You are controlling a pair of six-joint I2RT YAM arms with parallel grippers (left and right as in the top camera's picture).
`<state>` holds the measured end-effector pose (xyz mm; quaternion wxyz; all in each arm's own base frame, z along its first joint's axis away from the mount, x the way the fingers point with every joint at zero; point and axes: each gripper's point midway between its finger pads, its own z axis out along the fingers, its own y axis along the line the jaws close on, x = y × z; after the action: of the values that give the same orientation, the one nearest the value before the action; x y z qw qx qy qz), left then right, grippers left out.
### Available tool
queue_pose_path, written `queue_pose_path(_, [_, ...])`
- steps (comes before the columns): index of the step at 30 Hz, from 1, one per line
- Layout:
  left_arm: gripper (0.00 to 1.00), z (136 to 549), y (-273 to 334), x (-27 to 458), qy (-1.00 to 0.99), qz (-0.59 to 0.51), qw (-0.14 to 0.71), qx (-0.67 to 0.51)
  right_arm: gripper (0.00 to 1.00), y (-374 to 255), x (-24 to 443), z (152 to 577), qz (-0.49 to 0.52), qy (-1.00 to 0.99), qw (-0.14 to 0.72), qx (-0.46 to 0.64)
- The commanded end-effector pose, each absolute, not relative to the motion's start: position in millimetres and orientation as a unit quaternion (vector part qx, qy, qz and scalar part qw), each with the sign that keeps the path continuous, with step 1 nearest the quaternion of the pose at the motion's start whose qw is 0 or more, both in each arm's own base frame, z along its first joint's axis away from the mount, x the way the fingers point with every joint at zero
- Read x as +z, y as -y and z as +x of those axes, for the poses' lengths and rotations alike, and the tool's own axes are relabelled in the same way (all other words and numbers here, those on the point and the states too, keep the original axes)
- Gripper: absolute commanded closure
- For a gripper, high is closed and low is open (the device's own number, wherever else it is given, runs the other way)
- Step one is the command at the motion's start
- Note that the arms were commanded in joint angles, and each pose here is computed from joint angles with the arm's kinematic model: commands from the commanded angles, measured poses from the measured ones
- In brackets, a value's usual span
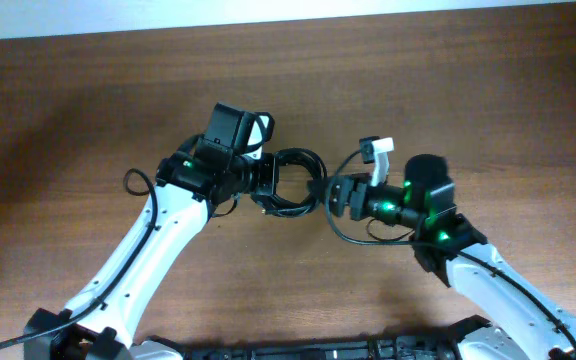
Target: Untangle cables
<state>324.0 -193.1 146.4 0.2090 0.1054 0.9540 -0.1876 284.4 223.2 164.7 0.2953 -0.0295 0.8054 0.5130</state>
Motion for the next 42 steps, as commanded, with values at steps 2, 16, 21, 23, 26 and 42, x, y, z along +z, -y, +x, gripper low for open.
queue_pose_path(2, [1.00,319,205,157,-0.943,0.126,0.208,-0.226,0.70,-231,158,296,-0.013,-0.819,0.338,0.463])
queue_pose_path(16, [1.00,347,119,143,-0.968,-0.052,0.223,-0.104,0.15,-249,196,281,-0.078,-0.771,0.348,0.527])
queue_pose_path(21, [1.00,331,157,149,-0.952,0.131,0.210,-0.180,0.01,-235,209,306,-0.099,-0.755,0.456,0.461])
queue_pose_path(23, [1.00,327,166,152,-0.947,0.139,0.204,-0.208,0.36,-231,192,309,-0.083,-0.777,0.440,0.443])
queue_pose_path(26, [1.00,326,170,154,-0.944,0.142,0.203,-0.220,0.67,-230,174,305,-0.075,-0.799,0.410,0.432])
queue_pose_path(42, [1.00,332,5,145,-0.903,-0.369,0.219,0.006,0.96,-236,139,277,-0.081,-0.840,0.322,0.430])
